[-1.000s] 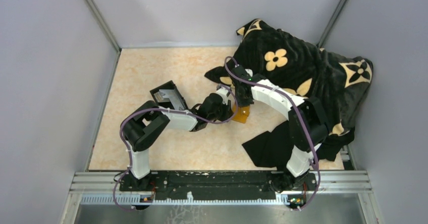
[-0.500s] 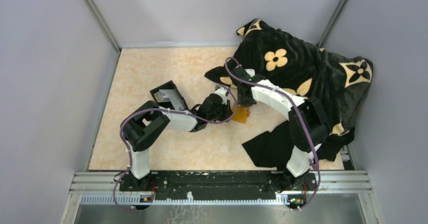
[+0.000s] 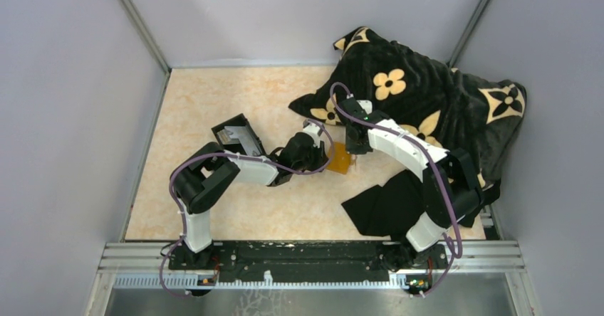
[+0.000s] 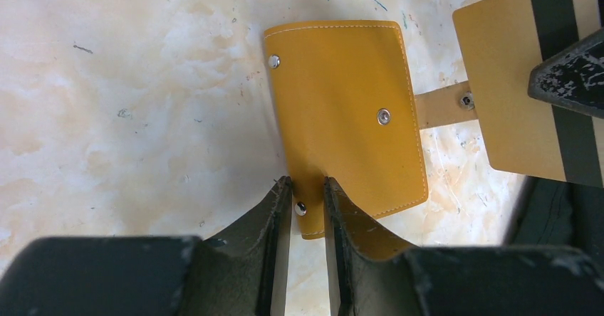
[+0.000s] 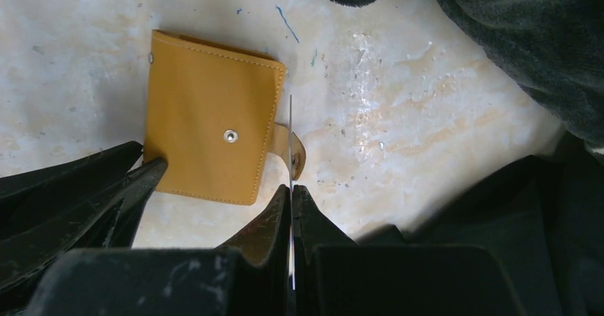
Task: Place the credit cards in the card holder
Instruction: Open the card holder at the center of the board.
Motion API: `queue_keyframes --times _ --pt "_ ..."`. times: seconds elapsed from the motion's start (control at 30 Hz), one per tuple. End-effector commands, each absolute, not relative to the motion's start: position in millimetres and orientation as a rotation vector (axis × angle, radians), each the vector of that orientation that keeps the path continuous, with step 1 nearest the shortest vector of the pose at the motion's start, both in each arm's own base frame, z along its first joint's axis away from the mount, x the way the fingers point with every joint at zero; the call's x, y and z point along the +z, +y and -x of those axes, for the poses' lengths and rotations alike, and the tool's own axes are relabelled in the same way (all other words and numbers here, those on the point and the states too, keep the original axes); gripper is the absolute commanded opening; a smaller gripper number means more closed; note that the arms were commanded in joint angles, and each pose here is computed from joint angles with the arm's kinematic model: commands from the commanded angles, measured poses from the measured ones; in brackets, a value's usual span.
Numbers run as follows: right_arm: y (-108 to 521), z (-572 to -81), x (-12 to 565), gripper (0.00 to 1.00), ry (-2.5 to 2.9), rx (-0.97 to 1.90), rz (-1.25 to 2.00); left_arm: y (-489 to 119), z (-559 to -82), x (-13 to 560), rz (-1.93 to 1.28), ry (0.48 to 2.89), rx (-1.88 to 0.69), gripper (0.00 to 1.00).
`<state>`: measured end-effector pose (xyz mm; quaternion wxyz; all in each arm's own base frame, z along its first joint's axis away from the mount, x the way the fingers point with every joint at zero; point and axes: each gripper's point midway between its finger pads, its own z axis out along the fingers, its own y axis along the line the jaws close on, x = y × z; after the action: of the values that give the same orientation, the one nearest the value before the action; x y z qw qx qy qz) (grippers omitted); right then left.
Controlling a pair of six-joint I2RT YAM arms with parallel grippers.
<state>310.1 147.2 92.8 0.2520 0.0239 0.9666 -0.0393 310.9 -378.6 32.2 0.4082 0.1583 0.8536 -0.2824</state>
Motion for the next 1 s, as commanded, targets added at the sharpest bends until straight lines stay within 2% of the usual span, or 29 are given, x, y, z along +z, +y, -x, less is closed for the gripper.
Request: queue_keyframes --times 0.0,0.33,0.97 --pt "148 -316 98 0.00 2.585 0.003 -0.130 -368 -303 11 -0.405 2.206 -0.661 0.29" --pt "155 -312 76 0.00 2.584 0.241 -0.240 -363 -300 5 -0.404 2.224 -0.648 0.29" --pt "151 -315 70 0.00 2.471 0.606 -0.410 -356 -300 -2 -0.384 2.263 -0.637 0.29"
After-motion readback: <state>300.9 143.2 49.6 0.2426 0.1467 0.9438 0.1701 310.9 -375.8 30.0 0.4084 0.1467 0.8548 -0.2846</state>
